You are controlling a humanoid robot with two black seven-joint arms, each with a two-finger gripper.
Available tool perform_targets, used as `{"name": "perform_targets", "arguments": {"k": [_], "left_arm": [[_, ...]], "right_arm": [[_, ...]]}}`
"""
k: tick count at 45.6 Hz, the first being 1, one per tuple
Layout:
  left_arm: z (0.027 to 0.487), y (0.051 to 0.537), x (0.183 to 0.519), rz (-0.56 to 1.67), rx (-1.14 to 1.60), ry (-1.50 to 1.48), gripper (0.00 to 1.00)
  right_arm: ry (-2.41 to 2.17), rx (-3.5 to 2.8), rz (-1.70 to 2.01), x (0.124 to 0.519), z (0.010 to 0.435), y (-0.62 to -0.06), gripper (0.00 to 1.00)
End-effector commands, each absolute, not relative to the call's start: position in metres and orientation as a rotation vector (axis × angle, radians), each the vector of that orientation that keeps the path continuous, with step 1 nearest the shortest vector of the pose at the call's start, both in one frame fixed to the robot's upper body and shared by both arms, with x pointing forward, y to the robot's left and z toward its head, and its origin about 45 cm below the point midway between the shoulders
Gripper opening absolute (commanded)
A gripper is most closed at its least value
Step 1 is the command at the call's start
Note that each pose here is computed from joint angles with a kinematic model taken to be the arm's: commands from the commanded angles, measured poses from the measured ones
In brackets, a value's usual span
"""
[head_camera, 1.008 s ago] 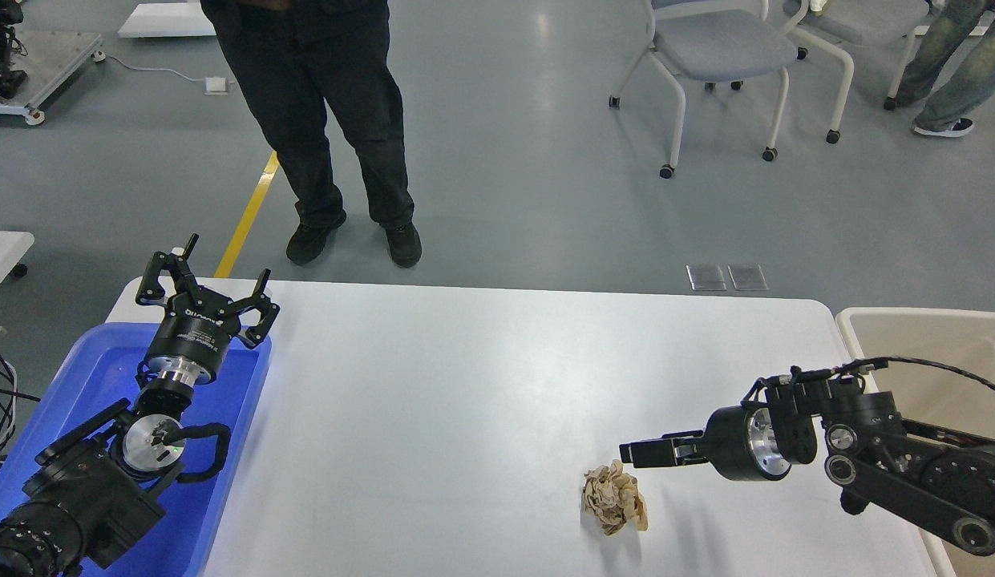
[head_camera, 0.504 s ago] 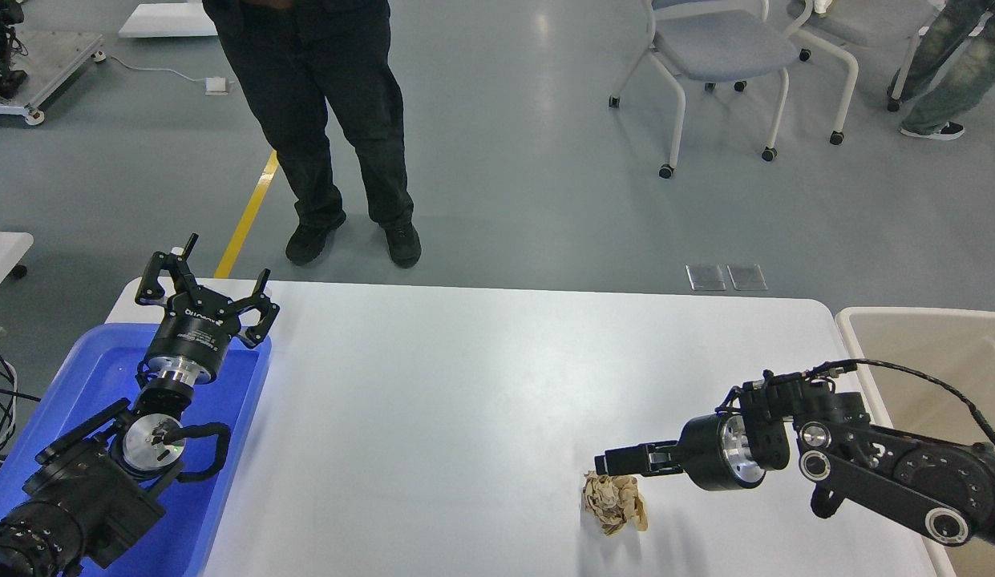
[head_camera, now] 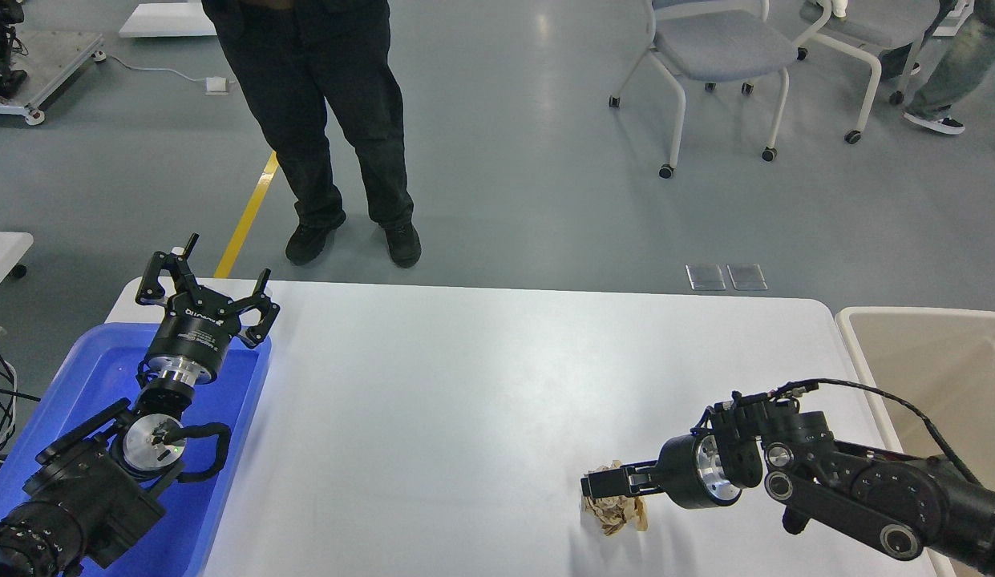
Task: Tidy desktop
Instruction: 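Close the right gripper around the crumpled paper ball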
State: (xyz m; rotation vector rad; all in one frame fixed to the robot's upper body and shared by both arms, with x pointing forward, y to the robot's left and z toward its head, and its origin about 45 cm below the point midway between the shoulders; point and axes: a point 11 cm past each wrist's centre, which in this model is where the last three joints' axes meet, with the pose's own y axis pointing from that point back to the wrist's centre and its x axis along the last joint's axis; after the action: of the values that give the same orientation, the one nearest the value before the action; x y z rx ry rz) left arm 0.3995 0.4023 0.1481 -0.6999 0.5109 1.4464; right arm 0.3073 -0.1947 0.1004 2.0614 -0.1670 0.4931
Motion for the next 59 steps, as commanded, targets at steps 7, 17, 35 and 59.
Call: {"name": "perform_targets", "arguments": {"k": [7,17,35,59], "left_arm": [[0.148,0.403,0.399,1.447,-0.699,0.511,1.00],[0.148,0.403,0.399,1.448,-0.700,0.510,1.00],[0.148,0.403,0.399,1.448,-0.700,0.510,1.00],[0.148,0.403,0.399,1.448,-0.700,0.510,1.00]], "right_arm": [[-0.180,2.070,0.480,0.304,0.088,-0.189,1.00],[-0.193,2.089,0.465,0.306,0.083,-0.188,1.00],[-0.226,2.111,0.467,0.305,0.077,-0.186,0.66],[-0.219,2.119,0.473,0.305,0.081,-0.189,0.00]]}}
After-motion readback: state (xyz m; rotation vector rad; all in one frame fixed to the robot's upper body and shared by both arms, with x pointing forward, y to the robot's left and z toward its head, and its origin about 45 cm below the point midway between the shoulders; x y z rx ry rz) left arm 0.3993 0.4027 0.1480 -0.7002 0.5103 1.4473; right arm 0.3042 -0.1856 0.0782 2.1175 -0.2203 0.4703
